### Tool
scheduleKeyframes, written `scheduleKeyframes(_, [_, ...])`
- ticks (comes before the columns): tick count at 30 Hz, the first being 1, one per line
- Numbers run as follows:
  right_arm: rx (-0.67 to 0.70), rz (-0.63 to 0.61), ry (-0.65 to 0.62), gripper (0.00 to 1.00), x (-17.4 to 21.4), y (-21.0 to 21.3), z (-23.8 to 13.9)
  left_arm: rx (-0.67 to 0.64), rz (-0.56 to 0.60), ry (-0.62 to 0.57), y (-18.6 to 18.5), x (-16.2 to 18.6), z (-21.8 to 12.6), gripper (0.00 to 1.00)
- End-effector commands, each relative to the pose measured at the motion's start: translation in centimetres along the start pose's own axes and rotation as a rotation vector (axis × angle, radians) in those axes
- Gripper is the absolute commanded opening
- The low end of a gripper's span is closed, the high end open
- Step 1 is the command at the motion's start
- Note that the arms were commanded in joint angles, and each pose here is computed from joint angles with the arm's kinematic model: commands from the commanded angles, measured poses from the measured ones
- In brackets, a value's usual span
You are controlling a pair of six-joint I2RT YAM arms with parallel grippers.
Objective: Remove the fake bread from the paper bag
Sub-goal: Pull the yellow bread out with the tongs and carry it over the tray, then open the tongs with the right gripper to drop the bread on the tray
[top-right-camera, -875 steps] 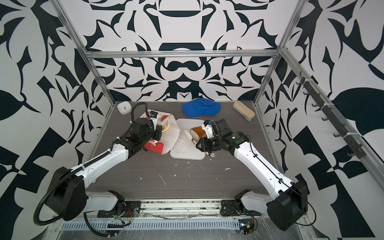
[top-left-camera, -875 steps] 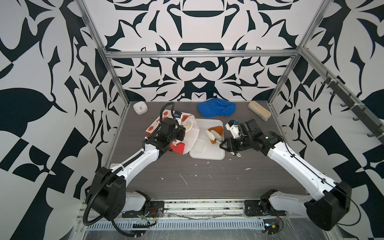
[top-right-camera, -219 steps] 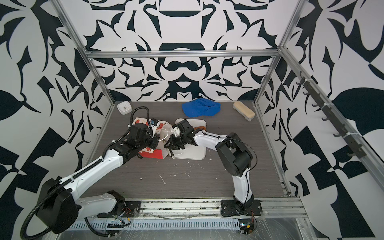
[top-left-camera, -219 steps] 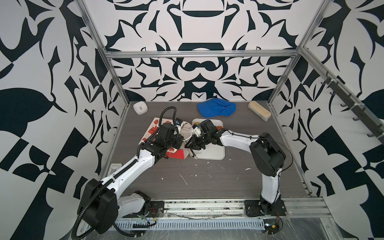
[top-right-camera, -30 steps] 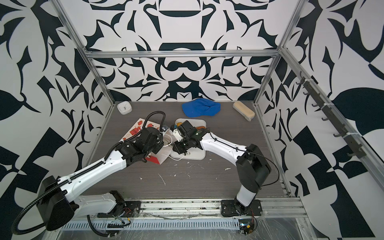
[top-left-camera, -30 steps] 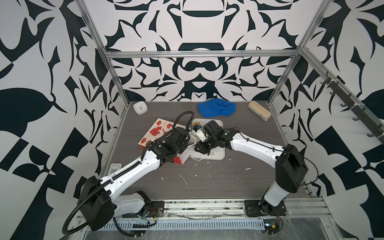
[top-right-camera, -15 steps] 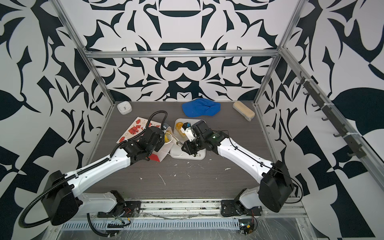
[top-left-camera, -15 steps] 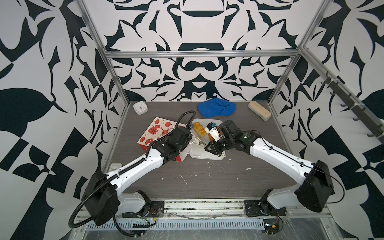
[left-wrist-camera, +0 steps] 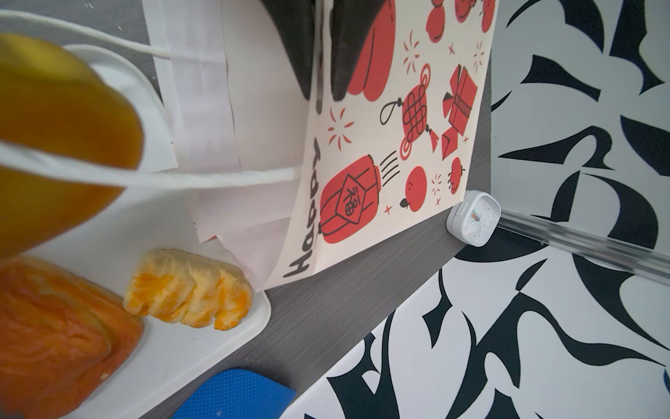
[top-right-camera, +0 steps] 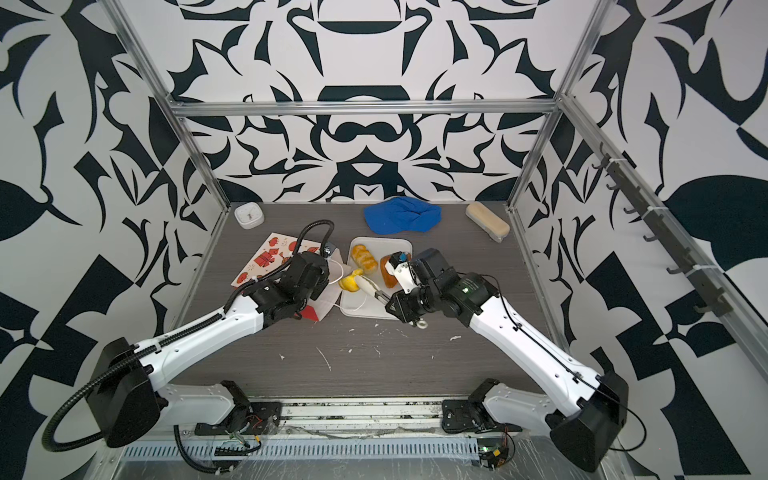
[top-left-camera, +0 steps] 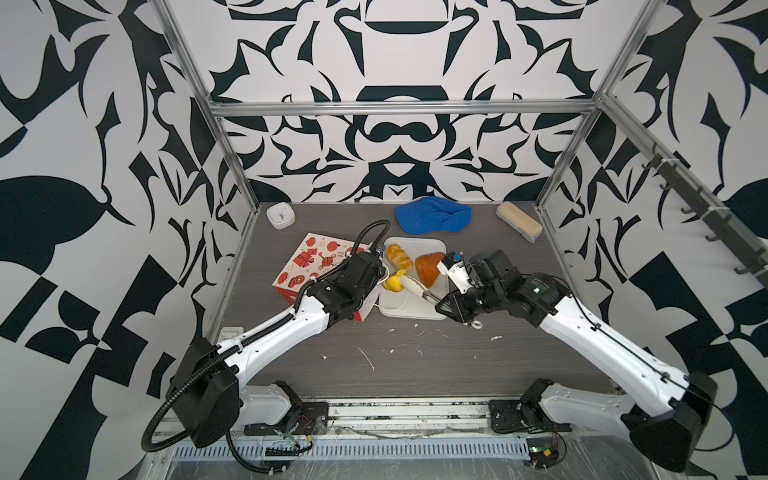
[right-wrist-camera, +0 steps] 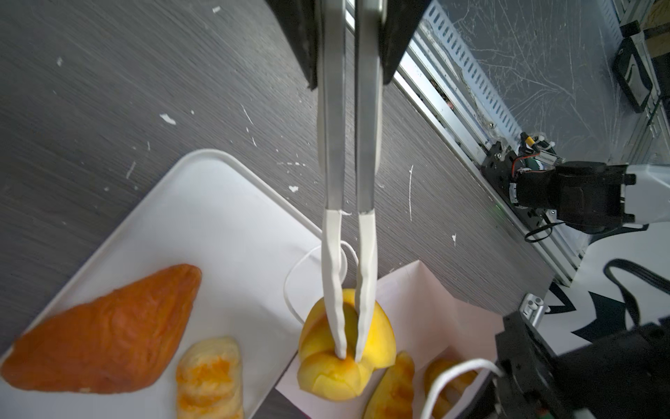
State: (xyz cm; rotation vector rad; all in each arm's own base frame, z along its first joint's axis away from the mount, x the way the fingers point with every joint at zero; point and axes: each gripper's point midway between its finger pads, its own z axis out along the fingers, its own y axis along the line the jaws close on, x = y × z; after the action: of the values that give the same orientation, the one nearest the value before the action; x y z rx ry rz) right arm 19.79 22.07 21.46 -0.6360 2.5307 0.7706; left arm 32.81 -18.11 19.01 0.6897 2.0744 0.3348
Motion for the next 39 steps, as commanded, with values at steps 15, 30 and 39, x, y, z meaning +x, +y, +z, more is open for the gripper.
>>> scheduleKeyframes(15, [0.196,0.130,0.229,0.22,2.4,-4.0,0.1,-0.080,-0.120,-0.035,2.5,1.7,-1.9,0.12])
scheduleKeyframes(30, [0.237,0.131,0.261,0.34,-1.8,-5.3,3.4,-0.059,-0.166,-0.071,2.2,2.5,-2.2,0.12])
scheduleKeyframes(39, [0.233,0.135,0.218,0.40,-3.3,-5.8,4.4,-0.043,-0.170,-0.083,1.9,2.2,-2.0,0.12])
